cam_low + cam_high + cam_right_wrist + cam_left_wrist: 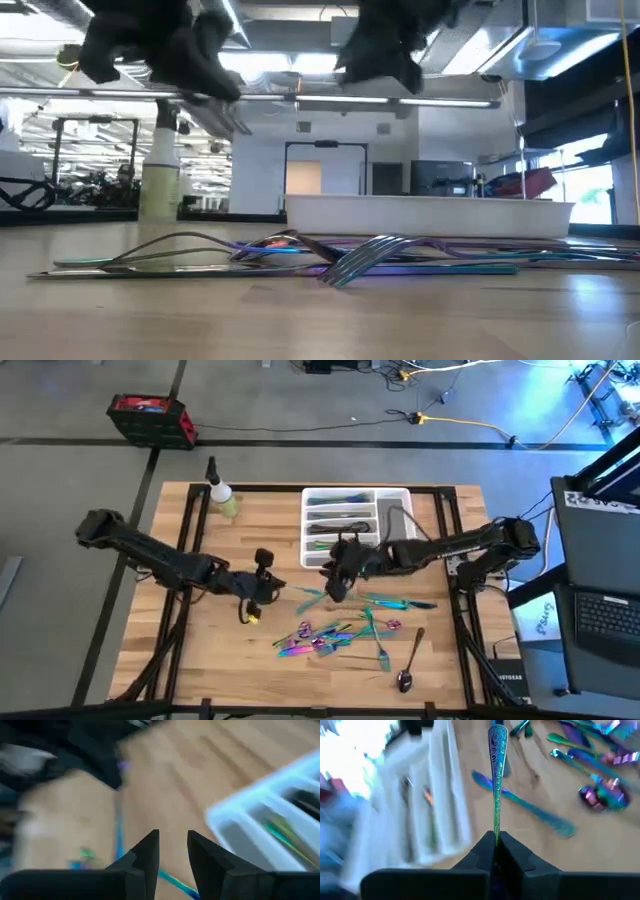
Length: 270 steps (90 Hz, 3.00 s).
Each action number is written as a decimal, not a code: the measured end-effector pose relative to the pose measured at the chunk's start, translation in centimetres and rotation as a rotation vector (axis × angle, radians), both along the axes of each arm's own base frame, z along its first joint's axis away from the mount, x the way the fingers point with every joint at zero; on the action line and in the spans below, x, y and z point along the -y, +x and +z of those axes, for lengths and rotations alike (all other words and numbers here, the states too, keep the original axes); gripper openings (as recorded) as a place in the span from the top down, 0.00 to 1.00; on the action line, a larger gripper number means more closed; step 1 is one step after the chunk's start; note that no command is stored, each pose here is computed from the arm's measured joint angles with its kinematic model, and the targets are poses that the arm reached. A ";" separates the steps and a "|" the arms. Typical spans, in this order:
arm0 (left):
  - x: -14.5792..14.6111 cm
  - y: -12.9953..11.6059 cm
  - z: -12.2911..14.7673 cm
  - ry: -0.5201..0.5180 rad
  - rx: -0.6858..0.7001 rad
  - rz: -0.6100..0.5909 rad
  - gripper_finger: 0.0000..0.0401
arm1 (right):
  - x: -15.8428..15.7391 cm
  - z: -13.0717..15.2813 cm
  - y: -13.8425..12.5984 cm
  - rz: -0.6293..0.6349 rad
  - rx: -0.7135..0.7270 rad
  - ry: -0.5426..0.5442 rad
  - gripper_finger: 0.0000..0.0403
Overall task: Sort silverware
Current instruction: Put the blue fork on the white silverware tray
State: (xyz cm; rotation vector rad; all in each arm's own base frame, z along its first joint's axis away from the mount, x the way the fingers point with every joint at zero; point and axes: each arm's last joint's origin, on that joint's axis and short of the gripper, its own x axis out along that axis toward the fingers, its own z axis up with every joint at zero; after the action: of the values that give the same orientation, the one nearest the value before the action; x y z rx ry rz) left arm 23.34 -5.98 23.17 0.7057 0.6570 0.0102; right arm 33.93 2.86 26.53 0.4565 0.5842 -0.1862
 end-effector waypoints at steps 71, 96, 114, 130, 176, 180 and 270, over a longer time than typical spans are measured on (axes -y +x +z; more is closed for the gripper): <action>-1.1 0.5 2.2 0.627 -0.134 -0.250 1.00 | 2.0 -3.7 4.8 0.088 0.171 0.235 0.79; -1.2 0.6 2.2 0.643 -0.131 -0.255 1.00 | 1.9 -3.8 5.2 0.105 0.213 0.236 0.79; -1.3 0.6 2.3 0.643 -0.132 -0.249 1.00 | 1.9 -4.0 5.3 0.106 0.205 0.236 0.80; -1.4 0.7 2.3 0.639 -0.129 -0.239 1.00 | 2.0 -4.5 5.1 0.087 0.149 0.211 0.84; -1.7 0.8 2.4 0.634 -0.122 -0.224 1.00 | 2.0 -4.6 5.0 0.122 0.141 0.163 0.98; -1.7 0.8 2.4 0.631 -0.112 -0.217 1.00 | 2.0 -4.6 5.0 0.121 0.139 0.163 0.98; -0.9 -0.9 10.2 0.476 0.512 0.410 1.00 | 7.2 -2.3 4.4 -0.105 0.259 0.097 1.00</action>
State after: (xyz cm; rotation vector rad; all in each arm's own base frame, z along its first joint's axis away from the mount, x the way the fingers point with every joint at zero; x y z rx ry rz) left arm 22.49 -5.05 33.38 0.9668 0.2903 0.7238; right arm 38.29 -4.34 24.26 0.5954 0.3169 -0.1956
